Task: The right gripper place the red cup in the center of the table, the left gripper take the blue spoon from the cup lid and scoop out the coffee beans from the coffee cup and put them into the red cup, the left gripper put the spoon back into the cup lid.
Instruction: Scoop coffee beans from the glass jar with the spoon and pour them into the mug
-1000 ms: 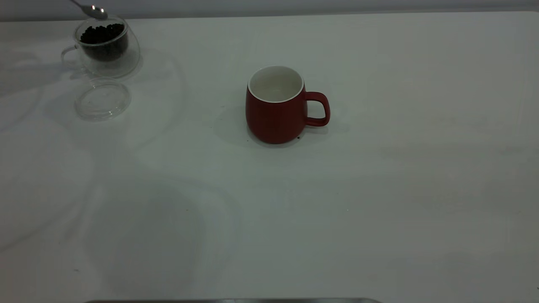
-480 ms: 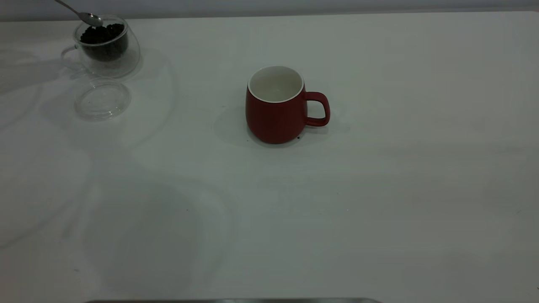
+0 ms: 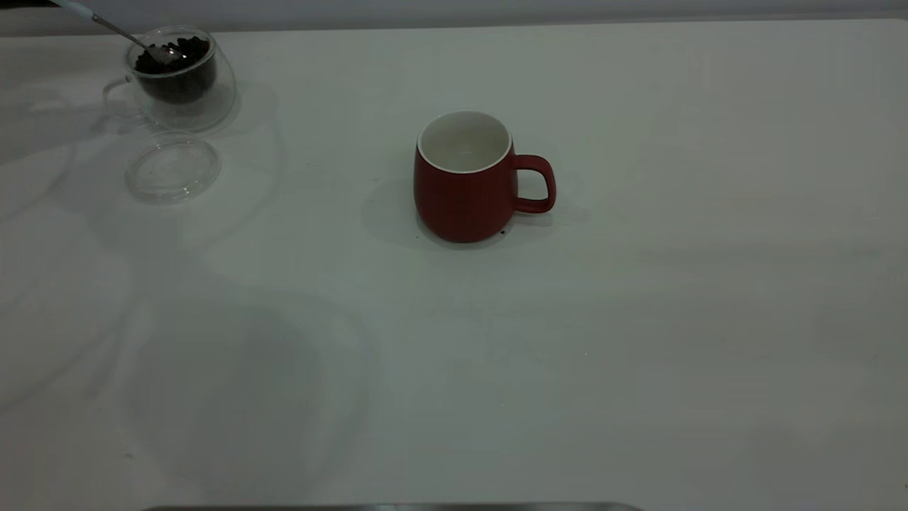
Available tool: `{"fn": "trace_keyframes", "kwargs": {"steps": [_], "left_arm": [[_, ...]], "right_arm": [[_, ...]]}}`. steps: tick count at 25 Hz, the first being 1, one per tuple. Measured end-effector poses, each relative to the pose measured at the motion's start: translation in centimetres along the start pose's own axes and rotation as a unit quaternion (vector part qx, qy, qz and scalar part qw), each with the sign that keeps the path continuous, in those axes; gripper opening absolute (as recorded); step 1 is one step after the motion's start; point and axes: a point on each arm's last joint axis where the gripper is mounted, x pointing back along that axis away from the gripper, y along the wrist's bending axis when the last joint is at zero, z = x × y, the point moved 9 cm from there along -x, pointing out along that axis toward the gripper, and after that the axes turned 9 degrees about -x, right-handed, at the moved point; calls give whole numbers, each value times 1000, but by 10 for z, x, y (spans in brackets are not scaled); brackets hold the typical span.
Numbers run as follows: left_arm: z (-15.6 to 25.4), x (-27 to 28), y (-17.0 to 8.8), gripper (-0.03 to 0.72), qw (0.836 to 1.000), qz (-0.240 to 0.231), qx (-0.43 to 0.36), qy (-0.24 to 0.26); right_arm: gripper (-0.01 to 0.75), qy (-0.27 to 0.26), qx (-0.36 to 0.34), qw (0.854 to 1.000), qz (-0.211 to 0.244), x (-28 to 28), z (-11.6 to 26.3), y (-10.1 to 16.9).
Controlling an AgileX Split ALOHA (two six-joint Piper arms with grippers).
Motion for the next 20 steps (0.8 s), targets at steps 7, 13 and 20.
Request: {"fn": "trace_keyframes", "kwargs": {"steps": [7,13,20], "left_arm": [[7,-1,-10,118,999,30,2,15],[10,0,-15,118,999,46,12,25],[17,0,-14,118,997,42,41,44]], "right_arm": [[588,0,0,1000,0,0,0,0],[588,0,0,1000,0,0,0,0],[588,0,0,1000,0,0,0,0]]}}
